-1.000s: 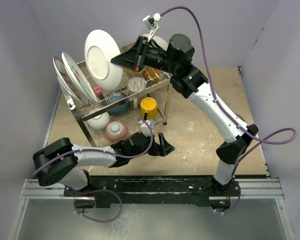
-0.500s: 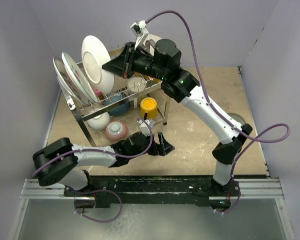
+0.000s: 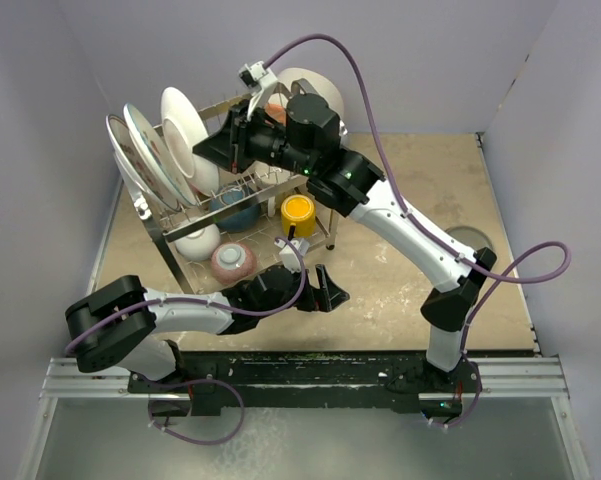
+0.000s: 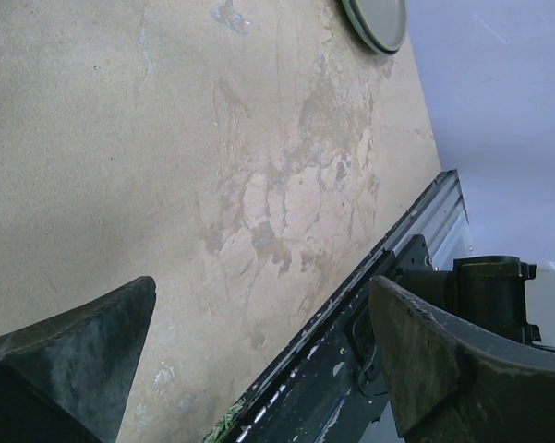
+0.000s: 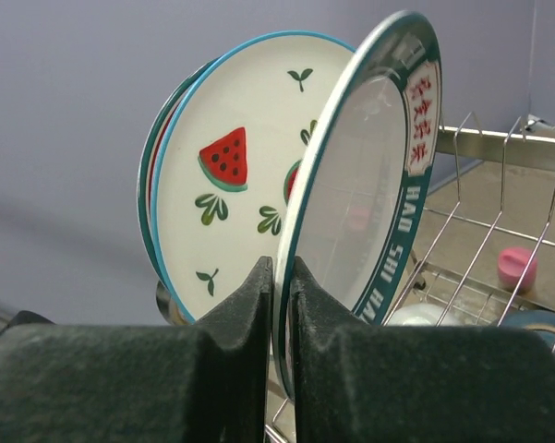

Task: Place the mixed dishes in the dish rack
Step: Insert the plate into the dish rack.

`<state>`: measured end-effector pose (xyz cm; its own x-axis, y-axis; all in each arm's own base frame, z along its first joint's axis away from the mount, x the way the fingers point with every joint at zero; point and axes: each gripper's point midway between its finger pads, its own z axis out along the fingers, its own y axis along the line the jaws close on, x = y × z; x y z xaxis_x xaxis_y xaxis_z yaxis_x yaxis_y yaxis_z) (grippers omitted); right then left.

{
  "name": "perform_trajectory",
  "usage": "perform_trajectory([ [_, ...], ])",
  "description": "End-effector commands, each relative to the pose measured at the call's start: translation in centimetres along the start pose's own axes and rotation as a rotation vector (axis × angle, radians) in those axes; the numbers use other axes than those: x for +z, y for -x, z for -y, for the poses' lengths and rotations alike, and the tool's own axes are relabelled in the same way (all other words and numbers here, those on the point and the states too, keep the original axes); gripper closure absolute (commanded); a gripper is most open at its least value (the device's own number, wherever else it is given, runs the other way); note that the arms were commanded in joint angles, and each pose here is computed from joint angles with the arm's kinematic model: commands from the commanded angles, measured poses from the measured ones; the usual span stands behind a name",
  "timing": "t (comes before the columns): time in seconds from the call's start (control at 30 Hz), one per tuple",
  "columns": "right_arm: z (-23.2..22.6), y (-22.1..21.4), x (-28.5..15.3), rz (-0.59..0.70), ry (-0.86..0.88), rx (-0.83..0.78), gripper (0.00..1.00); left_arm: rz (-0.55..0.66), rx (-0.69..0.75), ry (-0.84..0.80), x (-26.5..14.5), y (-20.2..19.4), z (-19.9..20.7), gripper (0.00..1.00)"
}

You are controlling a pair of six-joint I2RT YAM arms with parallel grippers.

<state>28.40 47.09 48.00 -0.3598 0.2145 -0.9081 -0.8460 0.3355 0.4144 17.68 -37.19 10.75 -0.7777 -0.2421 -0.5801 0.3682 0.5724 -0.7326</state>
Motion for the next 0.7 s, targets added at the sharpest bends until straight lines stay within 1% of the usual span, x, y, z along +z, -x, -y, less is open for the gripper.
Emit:
perform_trajectory([
  [0.0, -2.2, 4.1, -1.3, 0.120, 0.042, -0.086, 0.85, 0.042, -0.009, -0.037, -0.3, 1.3, 1.2, 0.01],
  [0.1, -2.7, 3.6, -1.1, 0.109, 0.061, -0.091, 0.78, 0.039, -0.008, -0.040, -0.4, 1.3, 1.3, 0.01],
  [0.17, -3.1, 3.3, -1.0, 0.102, 0.076, -0.102, 0.77, 0.038, -0.007, -0.038, -0.4, 1.3, 1.3, 0.01],
  [0.4, -4.9, 2.4, -0.5, 0.096, 0.097, -0.181, 0.76, 0.039, -0.007, -0.038, -0.7, 1.3, 1.2, 0.01],
  [0.5, -5.0, 2.5, -0.2, 0.106, 0.088, -0.195, 0.79, 0.040, -0.009, -0.037, -0.8, 1.3, 1.1, 0.01],
  [0.67, -5.7, 1.9, 0.4, 0.107, 0.090, -0.217, 0.79, 0.048, -0.013, -0.035, -1.1, 1.3, 0.9, 0.01],
])
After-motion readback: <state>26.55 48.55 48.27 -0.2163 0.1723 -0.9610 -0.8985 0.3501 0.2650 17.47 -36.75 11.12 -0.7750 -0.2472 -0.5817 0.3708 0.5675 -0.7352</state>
